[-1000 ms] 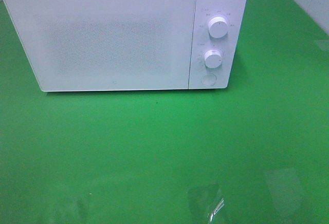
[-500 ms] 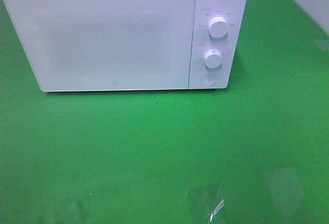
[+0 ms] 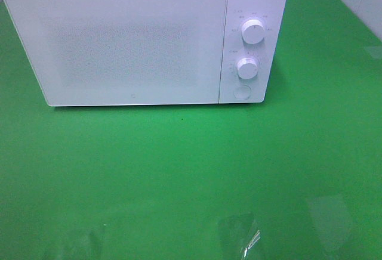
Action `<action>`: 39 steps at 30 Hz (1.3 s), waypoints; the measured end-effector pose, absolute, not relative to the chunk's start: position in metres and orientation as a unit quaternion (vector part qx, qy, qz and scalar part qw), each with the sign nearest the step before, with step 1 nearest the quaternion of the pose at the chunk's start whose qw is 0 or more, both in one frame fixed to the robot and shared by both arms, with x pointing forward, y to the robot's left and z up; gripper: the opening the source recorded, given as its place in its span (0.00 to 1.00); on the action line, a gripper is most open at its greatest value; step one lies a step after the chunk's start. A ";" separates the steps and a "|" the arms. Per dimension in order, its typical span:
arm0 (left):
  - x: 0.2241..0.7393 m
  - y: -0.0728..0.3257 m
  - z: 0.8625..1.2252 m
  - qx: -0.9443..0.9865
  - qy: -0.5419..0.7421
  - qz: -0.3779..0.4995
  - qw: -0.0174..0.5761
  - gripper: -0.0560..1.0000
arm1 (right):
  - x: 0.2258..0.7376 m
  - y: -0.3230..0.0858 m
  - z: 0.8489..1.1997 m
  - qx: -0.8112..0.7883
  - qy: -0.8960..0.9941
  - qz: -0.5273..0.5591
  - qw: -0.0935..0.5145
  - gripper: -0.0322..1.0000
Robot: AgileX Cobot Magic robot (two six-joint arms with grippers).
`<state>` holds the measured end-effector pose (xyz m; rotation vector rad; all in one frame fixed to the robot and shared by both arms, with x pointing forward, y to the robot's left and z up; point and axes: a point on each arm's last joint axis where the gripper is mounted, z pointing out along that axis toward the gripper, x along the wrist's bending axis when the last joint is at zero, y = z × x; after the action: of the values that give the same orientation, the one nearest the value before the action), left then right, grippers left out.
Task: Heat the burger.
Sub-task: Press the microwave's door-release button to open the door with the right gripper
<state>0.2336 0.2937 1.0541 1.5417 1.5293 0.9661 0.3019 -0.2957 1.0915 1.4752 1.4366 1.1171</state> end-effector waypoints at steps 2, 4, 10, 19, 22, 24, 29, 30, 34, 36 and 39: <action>0.234 0.294 1.054 0.602 0.597 0.377 0.373 0.98 | 0.310 -0.295 1.092 0.580 0.565 0.439 0.389 0.76; 0.234 0.294 1.054 0.602 0.597 0.377 0.373 0.98 | 0.327 -0.294 1.094 0.576 0.561 0.445 0.394 0.76; 0.234 0.294 1.054 0.602 0.597 0.377 0.373 0.98 | 0.347 -0.293 1.095 0.571 0.559 0.449 0.400 0.76; 0.234 0.294 1.054 0.602 0.597 0.377 0.373 0.98 | 0.380 -0.292 1.087 0.560 0.558 0.453 0.411 0.76; 0.234 0.294 1.054 0.602 0.597 0.377 0.373 0.98 | 0.394 -0.291 1.072 0.555 0.555 0.460 0.416 0.76; 0.234 0.294 1.054 0.602 0.597 0.377 0.373 0.98 | 0.400 -0.290 1.064 0.551 0.552 0.465 0.418 0.76; 0.234 0.294 1.054 0.602 0.597 0.377 0.373 0.98 | 0.411 -0.289 1.046 0.534 0.542 0.483 0.433 0.76; 0.234 0.294 1.054 0.602 0.597 0.377 0.373 0.98 | 0.411 -0.289 1.046 0.534 0.542 0.483 0.433 0.76; 0.234 0.294 1.054 0.602 0.597 0.377 0.373 0.98 | 0.422 -0.287 1.029 0.505 0.528 0.504 0.460 0.76; 0.234 0.294 1.054 0.602 0.597 0.377 0.373 0.98 | 0.425 -0.287 1.025 0.505 0.527 0.506 0.461 0.76; 0.234 0.294 1.054 0.602 0.597 0.377 0.373 0.98 | 0.433 -0.289 1.015 0.508 0.511 0.509 0.471 0.76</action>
<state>0.2336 0.2937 1.0541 1.5417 1.5293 0.9661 0.4333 -0.2893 1.0145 1.2447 1.2506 1.2470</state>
